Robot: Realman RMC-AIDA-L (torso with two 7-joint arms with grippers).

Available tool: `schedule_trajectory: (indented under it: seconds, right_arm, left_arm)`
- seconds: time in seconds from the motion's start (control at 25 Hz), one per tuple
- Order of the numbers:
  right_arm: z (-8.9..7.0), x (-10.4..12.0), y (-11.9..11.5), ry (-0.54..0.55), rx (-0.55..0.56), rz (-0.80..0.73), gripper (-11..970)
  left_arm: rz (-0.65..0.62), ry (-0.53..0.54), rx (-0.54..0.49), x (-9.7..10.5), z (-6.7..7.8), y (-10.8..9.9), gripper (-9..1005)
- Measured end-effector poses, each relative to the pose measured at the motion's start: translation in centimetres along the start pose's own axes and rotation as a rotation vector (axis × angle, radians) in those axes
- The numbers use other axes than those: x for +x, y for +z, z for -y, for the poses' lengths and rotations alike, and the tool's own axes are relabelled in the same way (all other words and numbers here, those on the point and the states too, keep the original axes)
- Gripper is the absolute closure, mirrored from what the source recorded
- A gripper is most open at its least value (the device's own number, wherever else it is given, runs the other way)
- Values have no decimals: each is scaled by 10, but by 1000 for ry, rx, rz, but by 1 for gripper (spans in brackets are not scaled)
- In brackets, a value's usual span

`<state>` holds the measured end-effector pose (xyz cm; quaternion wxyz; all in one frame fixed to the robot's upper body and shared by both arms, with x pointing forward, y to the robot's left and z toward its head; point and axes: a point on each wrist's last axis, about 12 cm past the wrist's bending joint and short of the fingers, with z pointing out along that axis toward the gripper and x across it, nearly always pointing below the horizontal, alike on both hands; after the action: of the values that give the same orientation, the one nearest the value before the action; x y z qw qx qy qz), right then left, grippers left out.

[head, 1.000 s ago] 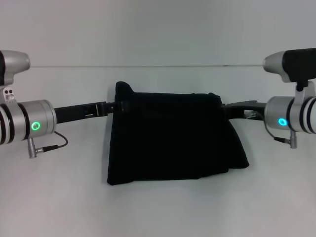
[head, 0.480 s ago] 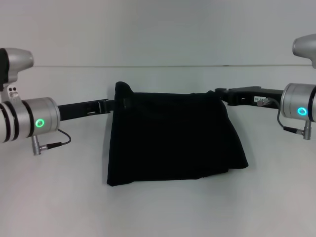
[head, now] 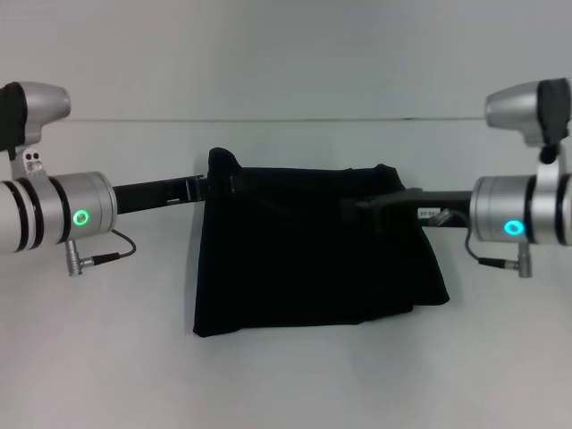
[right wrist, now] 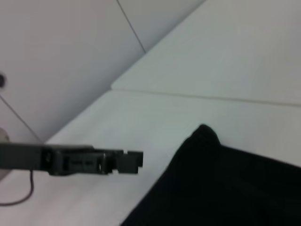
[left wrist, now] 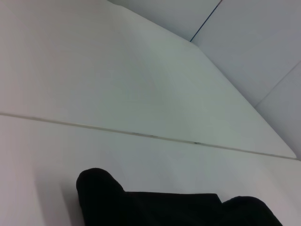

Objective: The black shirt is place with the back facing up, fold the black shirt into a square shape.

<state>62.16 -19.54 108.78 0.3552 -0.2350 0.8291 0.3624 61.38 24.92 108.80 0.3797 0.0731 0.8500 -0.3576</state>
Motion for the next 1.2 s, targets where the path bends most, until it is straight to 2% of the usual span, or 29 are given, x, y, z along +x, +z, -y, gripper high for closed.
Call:
schedule_trajectory:
  seconds: [0.24,0.92,1.0,1.2]
  right_arm:
    - [3,15,15,-14,86,-61,950]
    - [12,27,14,-22,166,-83,950]
    - [13,28,13,-30,164,-78,950]
    - [7,25,3,-56,69,27,949]
  left_arm:
    - [-1,-1,0,0,0,0,287]
    - [-4,-9,-11,5,-1,2,287]
    - [-5,-7,-7,5,0,3,287]
    - [-2,10,56,-1,8,0,287]
